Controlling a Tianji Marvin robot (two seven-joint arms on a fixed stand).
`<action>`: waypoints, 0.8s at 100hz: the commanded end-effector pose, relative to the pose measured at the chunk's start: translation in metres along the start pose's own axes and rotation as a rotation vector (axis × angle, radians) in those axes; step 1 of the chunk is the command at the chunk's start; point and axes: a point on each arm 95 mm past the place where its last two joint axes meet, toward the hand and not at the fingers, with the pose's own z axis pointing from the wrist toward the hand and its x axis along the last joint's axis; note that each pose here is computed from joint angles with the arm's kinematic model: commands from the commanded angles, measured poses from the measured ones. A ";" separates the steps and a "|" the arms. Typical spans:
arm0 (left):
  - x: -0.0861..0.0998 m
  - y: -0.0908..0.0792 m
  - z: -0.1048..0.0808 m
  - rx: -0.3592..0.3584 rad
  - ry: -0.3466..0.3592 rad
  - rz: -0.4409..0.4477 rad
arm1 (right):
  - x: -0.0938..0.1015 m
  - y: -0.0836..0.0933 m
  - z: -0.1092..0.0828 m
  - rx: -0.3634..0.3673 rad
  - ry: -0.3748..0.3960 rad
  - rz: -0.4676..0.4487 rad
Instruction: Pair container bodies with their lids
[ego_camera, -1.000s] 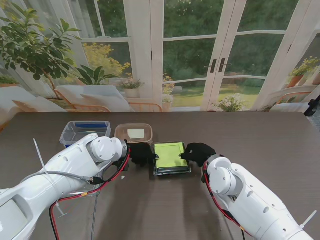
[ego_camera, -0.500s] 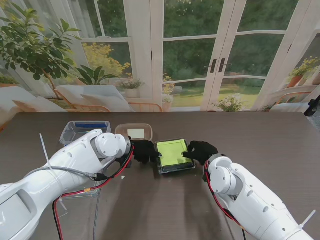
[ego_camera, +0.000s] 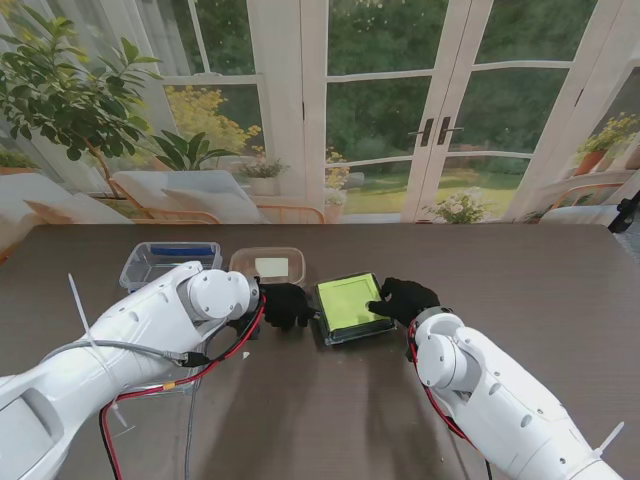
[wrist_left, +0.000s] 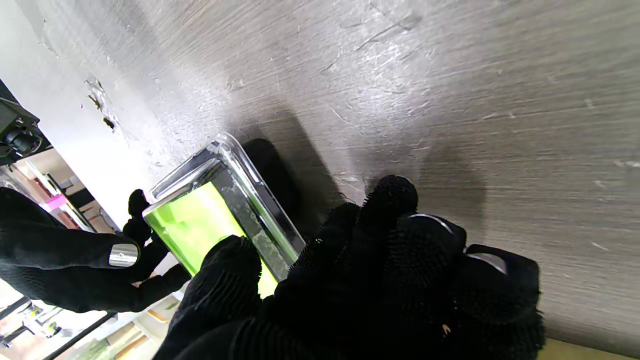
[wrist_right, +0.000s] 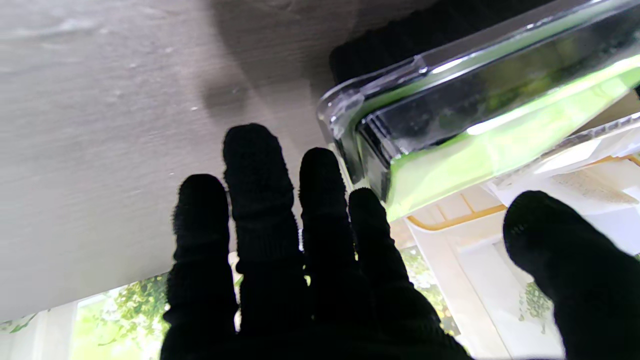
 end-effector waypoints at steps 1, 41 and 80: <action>-0.003 0.003 -0.003 -0.018 -0.009 0.001 | 0.003 0.002 0.000 0.018 -0.002 -0.013; -0.005 0.009 -0.027 0.022 -0.024 0.024 | 0.002 0.006 0.000 0.030 -0.036 -0.142; -0.007 0.018 -0.043 0.048 -0.042 0.035 | 0.004 0.013 -0.003 0.001 -0.055 -0.261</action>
